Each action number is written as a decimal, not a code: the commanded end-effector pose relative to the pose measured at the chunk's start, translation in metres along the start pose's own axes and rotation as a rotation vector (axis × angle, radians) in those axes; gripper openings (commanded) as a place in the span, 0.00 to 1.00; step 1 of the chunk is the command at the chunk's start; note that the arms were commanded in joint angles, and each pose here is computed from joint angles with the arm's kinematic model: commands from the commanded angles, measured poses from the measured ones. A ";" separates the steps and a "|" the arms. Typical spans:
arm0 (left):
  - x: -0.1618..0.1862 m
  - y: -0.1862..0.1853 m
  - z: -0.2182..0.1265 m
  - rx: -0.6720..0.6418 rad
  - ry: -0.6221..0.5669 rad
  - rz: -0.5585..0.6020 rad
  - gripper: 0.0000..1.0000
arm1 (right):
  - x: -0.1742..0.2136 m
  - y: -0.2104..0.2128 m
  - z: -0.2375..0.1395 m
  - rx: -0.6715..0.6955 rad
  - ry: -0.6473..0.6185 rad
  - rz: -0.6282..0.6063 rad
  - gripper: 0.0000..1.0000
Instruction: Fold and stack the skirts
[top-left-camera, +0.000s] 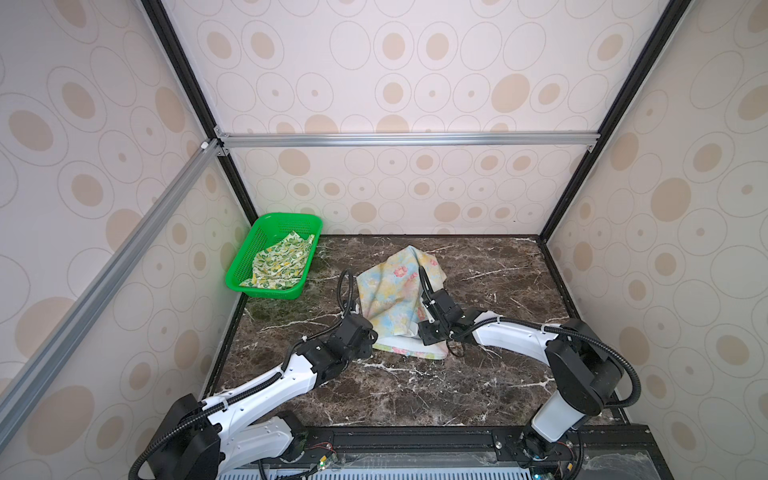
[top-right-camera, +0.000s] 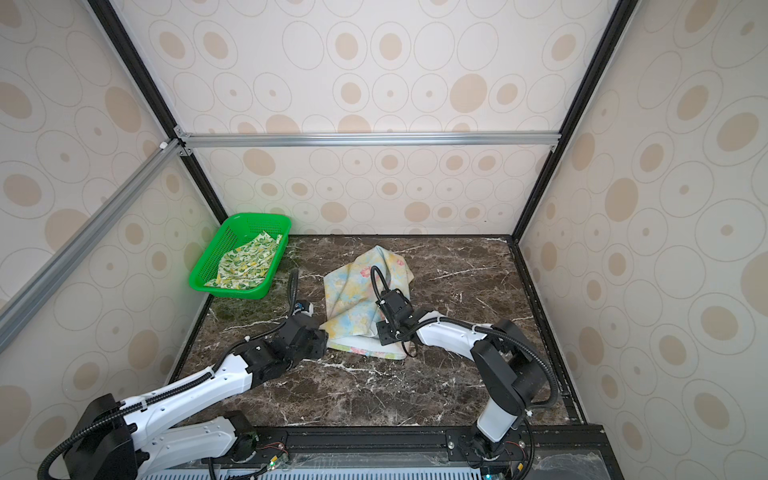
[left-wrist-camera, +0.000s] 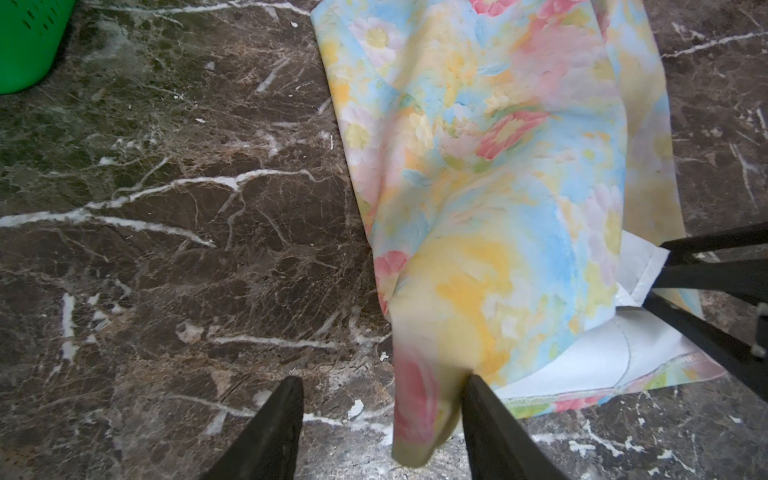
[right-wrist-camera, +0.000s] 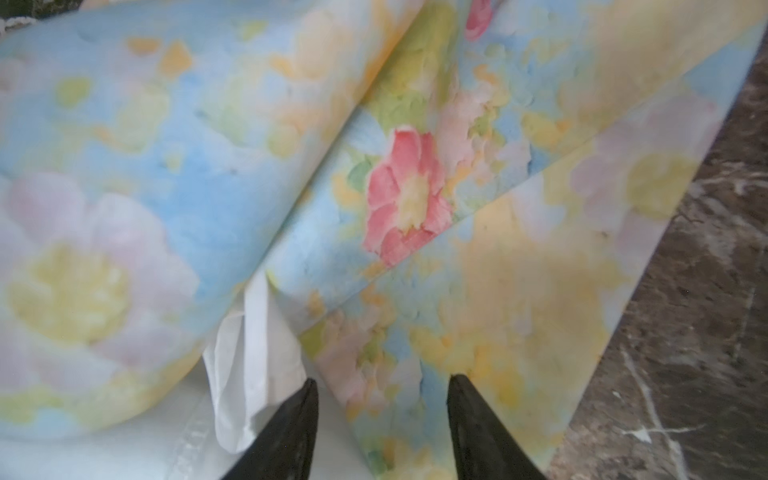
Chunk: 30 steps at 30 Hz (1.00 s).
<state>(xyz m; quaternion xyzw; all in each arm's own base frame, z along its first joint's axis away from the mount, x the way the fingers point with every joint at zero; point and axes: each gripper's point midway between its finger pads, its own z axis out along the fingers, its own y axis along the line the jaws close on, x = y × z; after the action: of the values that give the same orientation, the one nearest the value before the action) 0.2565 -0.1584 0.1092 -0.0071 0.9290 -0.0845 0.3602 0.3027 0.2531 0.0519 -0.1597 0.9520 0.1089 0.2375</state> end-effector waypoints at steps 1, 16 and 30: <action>0.000 0.000 -0.001 0.003 -0.008 -0.031 0.61 | -0.003 0.004 0.007 0.015 0.000 -0.031 0.54; 0.012 -0.002 0.011 0.003 0.031 -0.060 0.37 | -0.041 -0.015 0.011 0.226 -0.104 -0.109 0.05; 0.019 0.002 0.018 -0.025 0.052 -0.064 0.21 | -0.025 -0.016 -0.082 0.133 -0.194 -0.006 0.00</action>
<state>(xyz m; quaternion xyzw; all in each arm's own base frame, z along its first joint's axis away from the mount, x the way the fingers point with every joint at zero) 0.2532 -0.1615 0.0843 -0.0255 0.9396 -0.0858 0.3304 0.3205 0.2348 0.1398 -0.1454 0.9167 0.0567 0.3678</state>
